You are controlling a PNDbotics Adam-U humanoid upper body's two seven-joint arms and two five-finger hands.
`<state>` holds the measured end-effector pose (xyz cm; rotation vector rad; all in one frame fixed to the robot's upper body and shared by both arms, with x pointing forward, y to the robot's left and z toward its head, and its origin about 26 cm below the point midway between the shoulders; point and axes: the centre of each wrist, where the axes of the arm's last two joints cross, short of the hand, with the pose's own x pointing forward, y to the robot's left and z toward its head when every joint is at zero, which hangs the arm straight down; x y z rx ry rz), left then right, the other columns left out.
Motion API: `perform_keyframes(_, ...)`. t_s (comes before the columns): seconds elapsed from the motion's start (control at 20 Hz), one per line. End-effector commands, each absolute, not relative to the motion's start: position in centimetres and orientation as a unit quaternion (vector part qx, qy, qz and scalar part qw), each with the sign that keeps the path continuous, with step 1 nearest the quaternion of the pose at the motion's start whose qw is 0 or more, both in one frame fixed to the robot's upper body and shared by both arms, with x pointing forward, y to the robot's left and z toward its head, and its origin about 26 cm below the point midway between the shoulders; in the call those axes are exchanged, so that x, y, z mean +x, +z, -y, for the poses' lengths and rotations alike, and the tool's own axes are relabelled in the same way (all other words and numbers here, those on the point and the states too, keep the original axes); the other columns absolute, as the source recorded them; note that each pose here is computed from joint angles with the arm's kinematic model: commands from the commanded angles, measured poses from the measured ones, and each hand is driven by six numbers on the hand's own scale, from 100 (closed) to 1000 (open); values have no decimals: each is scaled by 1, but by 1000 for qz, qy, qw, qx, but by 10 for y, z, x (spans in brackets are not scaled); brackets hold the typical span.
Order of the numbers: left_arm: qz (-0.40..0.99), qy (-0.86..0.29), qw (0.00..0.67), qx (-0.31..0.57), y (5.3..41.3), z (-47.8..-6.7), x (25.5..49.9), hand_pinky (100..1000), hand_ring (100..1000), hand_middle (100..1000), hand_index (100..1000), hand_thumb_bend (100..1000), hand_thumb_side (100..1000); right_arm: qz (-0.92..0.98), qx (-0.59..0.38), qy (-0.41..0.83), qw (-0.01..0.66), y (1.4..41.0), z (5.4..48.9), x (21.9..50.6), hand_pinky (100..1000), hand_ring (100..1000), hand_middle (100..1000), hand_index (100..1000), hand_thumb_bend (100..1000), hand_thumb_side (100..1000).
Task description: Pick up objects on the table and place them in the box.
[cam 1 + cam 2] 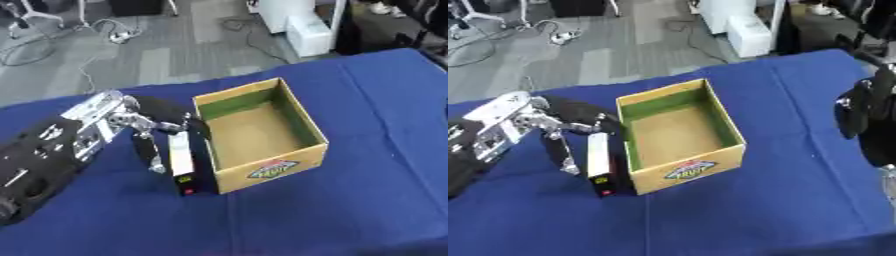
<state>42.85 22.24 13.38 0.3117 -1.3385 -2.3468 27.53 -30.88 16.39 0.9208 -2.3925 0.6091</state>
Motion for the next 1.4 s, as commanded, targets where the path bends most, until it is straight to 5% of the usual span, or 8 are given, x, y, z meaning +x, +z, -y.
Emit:
perform_keyframes(0.05, 319, -945, 56, 42, 152, -230, 433, 1000, 940, 902, 952, 556, 255, 881, 332, 253, 224, 173, 311, 275, 193, 336, 390, 474, 100, 1000)
perform_keyframes(0.35, 306, -949, 54, 48, 152, -231, 434, 1000, 945, 898, 949, 716, 273, 881, 331, 253, 224, 173, 311, 275, 193, 336, 390, 474, 100, 1000)
perform_keyframes(0.55, 300, -951, 54, 49, 150, -230, 434, 1000, 946, 897, 950, 745, 273, 881, 332, 253, 225, 173, 311, 275, 193, 336, 390, 474, 100, 1000)
perform_keyframes(1.4, 291, -953, 75, 33, 131, -236, 435, 1000, 906, 883, 953, 729, 286, 881, 333, 252, 223, 174, 310, 276, 193, 336, 390, 474, 100, 1000)
